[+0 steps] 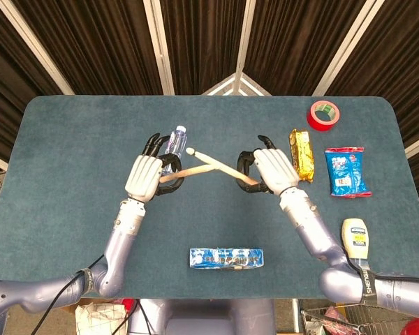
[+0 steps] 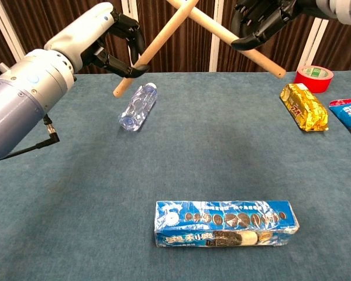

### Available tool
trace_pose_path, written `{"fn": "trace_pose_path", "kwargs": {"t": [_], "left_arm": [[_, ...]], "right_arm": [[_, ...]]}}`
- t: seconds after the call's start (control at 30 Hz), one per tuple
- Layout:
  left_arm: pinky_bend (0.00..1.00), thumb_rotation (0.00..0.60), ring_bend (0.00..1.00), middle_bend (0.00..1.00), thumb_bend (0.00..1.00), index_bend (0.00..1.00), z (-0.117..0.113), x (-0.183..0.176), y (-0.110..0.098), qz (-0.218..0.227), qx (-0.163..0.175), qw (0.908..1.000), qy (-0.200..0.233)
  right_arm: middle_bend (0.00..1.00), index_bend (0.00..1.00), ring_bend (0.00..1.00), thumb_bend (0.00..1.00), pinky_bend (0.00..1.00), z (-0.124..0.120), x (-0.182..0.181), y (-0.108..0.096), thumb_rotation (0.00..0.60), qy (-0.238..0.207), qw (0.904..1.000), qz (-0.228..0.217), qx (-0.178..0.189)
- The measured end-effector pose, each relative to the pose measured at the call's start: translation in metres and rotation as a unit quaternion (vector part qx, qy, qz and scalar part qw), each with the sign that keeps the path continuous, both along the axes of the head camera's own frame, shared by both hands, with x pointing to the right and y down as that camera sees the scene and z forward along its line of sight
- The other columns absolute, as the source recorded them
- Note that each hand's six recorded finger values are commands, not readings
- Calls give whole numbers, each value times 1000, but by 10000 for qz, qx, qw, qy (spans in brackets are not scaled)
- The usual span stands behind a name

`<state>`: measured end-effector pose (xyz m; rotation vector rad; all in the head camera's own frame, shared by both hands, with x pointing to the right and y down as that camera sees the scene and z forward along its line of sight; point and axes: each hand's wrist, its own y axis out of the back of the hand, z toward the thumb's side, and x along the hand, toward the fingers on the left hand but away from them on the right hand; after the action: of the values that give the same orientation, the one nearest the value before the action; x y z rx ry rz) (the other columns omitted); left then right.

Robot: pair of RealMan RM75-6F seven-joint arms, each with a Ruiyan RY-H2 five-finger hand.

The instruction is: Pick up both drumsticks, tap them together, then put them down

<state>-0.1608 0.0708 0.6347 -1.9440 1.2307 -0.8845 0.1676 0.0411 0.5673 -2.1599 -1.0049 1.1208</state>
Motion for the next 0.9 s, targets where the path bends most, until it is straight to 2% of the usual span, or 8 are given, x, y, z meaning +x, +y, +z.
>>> {"fn": "trace_pose_path", "kwargs": {"t": [0.4, 0.9], "left_arm": [[0, 600, 120, 611, 455, 649, -1, 13, 9, -9, -88, 9994, 332], [0, 600, 120, 613, 455, 651, -1, 19, 8, 3, 15, 9993, 362]], "right_arm": [[628, 766, 420, 443, 36, 0, -19, 8, 600, -51, 9999, -78, -74], [628, 766, 419, 444, 36, -5, -18, 9, 600, -119, 9999, -35, -116]]}}
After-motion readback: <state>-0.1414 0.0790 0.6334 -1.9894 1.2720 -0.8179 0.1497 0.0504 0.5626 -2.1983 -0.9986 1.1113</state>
